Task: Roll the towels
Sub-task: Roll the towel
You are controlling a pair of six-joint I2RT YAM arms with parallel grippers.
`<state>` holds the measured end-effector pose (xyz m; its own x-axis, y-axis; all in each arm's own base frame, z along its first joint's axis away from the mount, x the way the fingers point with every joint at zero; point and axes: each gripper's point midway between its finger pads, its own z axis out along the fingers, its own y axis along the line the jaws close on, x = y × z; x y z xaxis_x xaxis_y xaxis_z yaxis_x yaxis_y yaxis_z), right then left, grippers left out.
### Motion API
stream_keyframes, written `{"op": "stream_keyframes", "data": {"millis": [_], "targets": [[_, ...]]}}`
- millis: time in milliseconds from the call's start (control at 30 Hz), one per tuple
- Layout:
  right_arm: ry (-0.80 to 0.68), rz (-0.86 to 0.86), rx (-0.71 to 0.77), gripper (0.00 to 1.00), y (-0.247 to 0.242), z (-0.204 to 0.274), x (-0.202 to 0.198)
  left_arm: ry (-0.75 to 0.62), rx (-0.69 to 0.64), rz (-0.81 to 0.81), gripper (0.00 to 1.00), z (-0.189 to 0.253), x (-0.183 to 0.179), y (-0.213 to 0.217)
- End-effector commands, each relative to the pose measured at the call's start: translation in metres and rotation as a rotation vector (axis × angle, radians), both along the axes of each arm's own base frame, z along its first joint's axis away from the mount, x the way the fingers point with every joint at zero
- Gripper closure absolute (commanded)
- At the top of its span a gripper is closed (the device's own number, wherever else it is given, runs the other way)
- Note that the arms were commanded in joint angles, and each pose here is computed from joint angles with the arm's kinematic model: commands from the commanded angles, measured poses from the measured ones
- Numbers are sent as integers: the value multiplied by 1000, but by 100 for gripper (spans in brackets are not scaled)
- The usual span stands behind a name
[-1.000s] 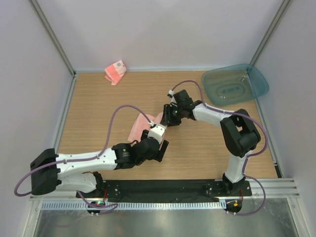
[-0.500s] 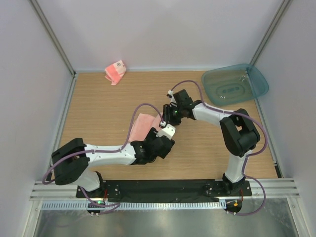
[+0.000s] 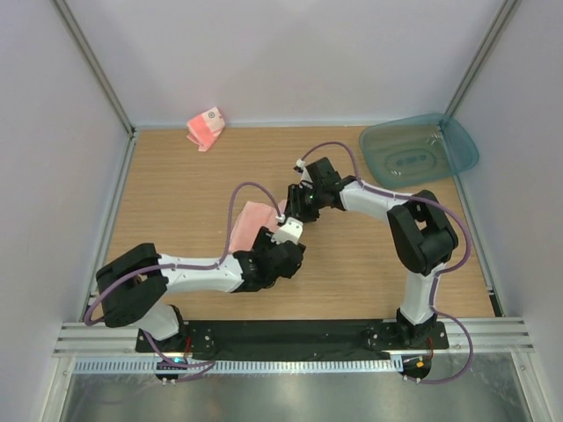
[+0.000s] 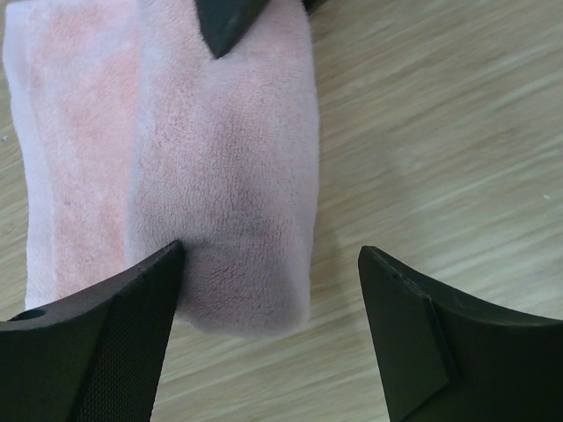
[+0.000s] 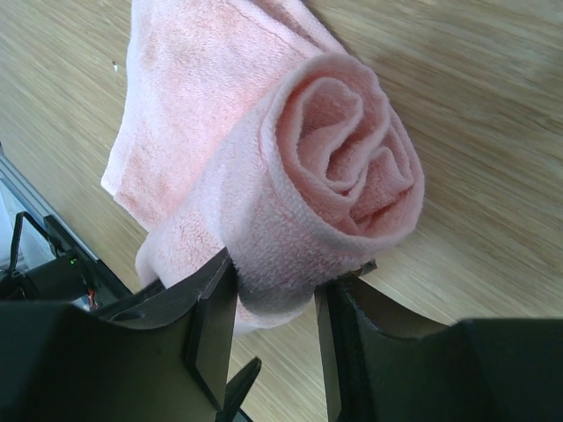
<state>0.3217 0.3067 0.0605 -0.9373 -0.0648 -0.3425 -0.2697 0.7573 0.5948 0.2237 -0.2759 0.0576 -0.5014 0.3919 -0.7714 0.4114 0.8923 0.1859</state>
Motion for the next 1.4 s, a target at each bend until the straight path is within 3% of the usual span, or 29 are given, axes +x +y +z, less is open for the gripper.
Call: {"op": "stream_keyframes", "data": {"millis": [0,567,667,733,933,1133,1367], "targets": [[-20,2,7,56,2,6,11,47,-11,131,19,-20,3,33],[-8,8,31,50,6,8,23,194,-27,223,25,-69,-10,46],[-5,1,37,48,4,8,28,230,-36,229,36,-79,-16,48],[12,2,36,46,2,4,29,239,-36,229,48,-82,-18,48],[18,-47,53,33,-16,11,42,329,-116,153,67,-80,-30,24],[-9,-251,64,21,-83,35,70,411,-262,73,72,-61,-45,-2],[-61,-431,-16,12,-131,52,60,478,-417,53,73,-34,-56,-25]]}}
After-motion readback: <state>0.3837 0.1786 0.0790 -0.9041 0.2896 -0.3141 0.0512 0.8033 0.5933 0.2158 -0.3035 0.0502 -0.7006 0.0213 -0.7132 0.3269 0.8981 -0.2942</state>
